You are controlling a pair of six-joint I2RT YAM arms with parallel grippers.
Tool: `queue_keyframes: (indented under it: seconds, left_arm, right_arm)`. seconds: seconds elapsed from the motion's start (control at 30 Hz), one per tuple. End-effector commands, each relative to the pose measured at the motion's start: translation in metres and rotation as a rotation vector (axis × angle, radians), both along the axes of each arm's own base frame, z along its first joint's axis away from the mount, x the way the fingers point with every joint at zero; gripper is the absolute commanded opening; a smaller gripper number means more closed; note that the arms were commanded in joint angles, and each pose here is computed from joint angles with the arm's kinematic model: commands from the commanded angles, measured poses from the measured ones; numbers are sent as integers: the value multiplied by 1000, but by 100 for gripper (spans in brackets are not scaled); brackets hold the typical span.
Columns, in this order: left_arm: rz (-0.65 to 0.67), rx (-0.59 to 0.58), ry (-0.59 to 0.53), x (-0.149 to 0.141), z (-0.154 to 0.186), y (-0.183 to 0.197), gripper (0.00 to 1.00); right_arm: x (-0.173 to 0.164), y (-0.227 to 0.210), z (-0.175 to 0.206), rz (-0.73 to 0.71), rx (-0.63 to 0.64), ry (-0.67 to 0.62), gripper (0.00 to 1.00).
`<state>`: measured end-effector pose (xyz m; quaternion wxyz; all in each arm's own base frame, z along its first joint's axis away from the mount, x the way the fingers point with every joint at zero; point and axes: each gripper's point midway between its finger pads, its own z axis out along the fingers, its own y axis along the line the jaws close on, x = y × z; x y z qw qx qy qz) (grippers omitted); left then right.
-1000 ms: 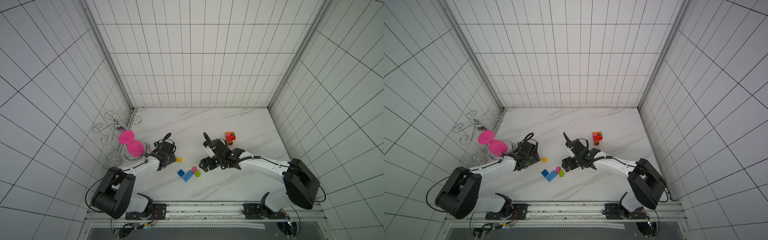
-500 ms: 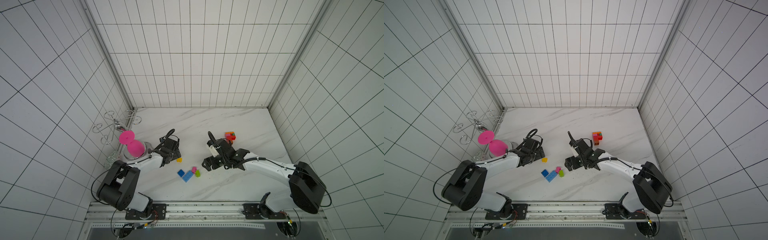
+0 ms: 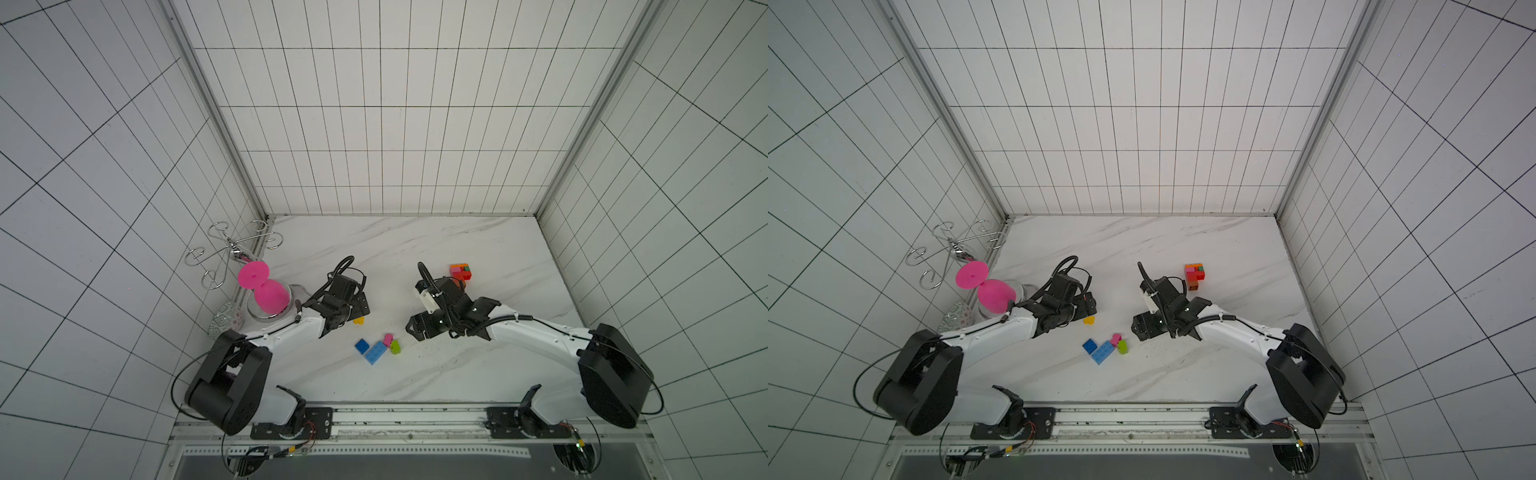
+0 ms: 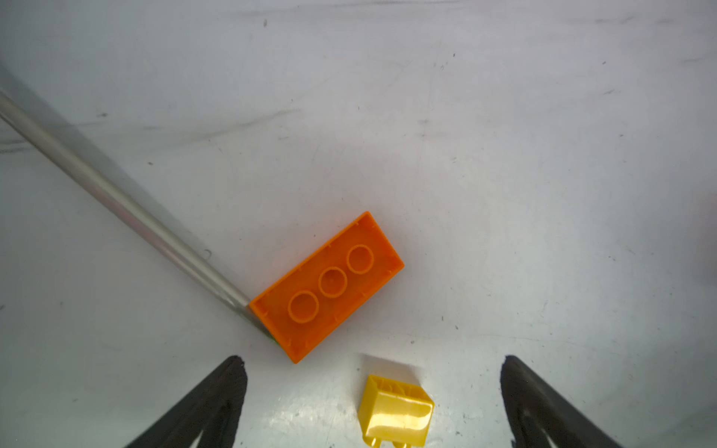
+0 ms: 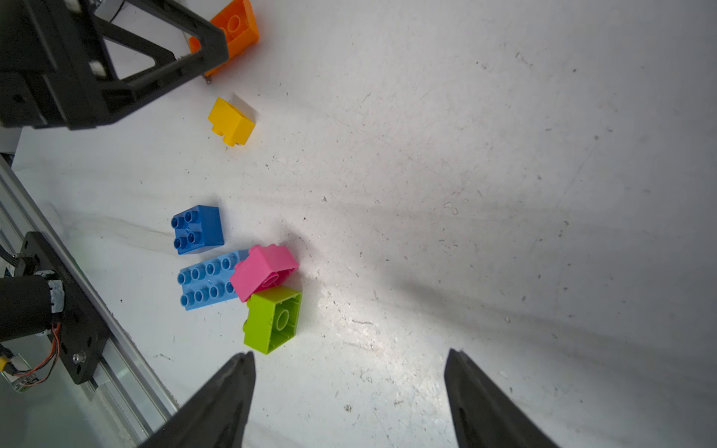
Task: Assemble the letter p with lego
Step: Move the lego brick at the center of the board, then pick up the lego brick from the center of the board.
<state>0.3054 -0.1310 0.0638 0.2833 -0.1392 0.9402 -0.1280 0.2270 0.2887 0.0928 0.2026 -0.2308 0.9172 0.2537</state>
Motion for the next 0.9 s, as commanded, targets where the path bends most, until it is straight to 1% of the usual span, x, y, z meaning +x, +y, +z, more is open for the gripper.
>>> queue_keyframes:
  seconds: [0.0,0.07,0.13,0.23,0.47,0.5,0.63,0.7,0.77,0.87]
  left_arm:
    - [3,20,-17,-11,9,10,97]
    - [2,19,-28,-16,14,12,97]
    - [6,18,-34,-20,17,16,97]
    - [14,16,-48,-23,21,21,97]
    - [16,5,-46,-24,21,26,97]
    - [16,2,-47,-24,20,26,97]
    - [5,-12,-48,-25,20,24,97]
    - [-9,-25,-47,-25,20,21,97]
    - [-43,-49,-49,-26,22,13,97]
    - [-106,-97,-55,-28,25,-3,97]
  right_arm:
    - [-13,19,2,75,42,-7,73]
    - [-18,29,0,108,47,-21,69]
    - [-23,37,-5,135,34,-29,63]
    - [-25,45,-17,149,-30,-54,62]
    - [-33,50,-48,160,-199,-84,61]
    - [-33,48,-52,151,-230,-91,59]
    - [-22,29,-58,64,-335,-117,42]
    - [-15,16,-56,13,-380,-149,36]
    - [-8,4,-53,-33,-409,-164,31]
    - [1,-14,-55,-101,-419,-146,29]
